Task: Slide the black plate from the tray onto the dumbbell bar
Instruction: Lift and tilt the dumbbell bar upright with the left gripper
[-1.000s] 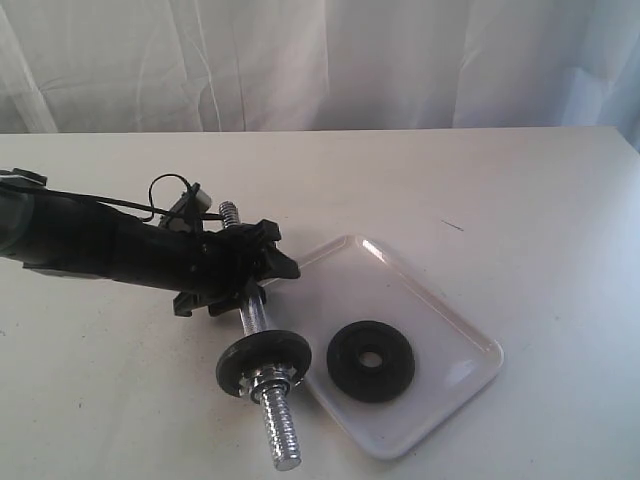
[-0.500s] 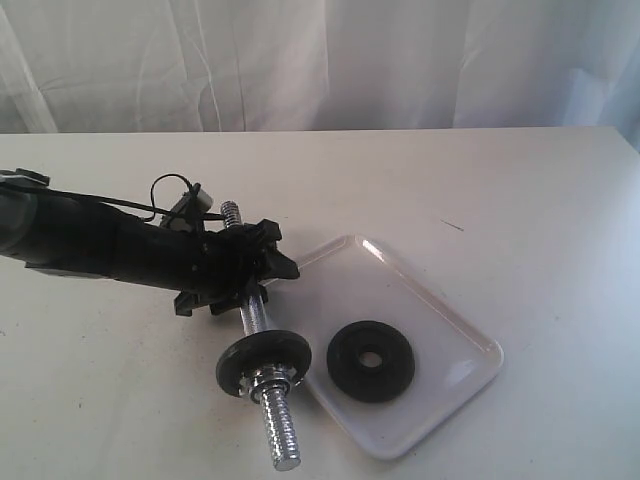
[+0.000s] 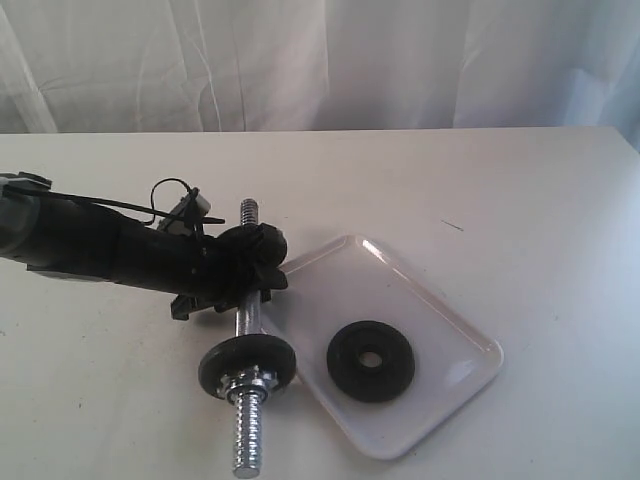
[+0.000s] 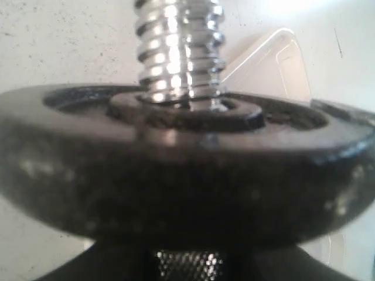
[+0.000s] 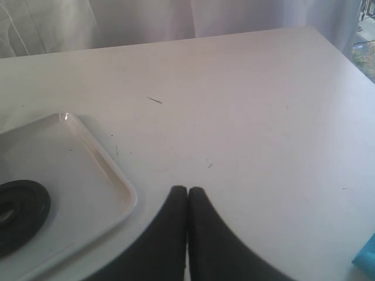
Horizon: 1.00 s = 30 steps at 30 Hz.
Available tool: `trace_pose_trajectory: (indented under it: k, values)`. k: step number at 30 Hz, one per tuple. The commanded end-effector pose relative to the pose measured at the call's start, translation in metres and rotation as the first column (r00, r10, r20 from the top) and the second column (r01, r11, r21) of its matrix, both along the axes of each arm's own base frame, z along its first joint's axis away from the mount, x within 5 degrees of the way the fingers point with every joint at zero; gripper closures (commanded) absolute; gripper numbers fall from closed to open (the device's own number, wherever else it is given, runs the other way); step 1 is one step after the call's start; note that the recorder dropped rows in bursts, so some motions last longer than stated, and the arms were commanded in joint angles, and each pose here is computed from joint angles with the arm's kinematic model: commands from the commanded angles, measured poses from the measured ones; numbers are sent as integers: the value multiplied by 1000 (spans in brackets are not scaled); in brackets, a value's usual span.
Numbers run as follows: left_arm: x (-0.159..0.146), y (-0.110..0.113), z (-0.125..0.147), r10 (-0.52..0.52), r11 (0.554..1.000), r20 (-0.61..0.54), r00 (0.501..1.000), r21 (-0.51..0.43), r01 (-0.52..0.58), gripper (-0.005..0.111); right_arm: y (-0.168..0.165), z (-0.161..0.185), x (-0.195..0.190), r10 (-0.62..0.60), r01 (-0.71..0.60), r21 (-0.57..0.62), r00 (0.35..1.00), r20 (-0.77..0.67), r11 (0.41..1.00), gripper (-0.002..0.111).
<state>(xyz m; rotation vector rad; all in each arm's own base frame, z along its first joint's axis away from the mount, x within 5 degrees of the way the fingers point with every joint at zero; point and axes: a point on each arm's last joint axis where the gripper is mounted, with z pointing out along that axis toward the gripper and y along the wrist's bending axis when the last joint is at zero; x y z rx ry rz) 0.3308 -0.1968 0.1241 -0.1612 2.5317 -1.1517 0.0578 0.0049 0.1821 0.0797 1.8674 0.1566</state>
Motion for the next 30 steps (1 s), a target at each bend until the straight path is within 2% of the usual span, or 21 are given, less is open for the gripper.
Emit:
trace_pose_trajectory:
  k: [1,9,13,20,30]
  values:
    - [-1,-2,4,-35,999,46,998,-3,36,107,0,0,0,-4,4,-6,1000,12,1000,108]
    - [-2,-4,9,-114,994,126,985,12,113,107,0,0,0,-4,4,-6,1000,12,1000,108]
    - [-3,-4,20,-117,993,154,981,-2,118,107,0,0,0,-4,4,-6,1000,12,1000,108]
    - [-6,-2,32,-169,985,205,964,45,164,107,0,0,0,-4,4,-6,1000,12,1000,108]
    - [-13,0,71,-227,974,340,913,70,216,107,0,0,0,-4,4,-6,1000,12,1000,108]
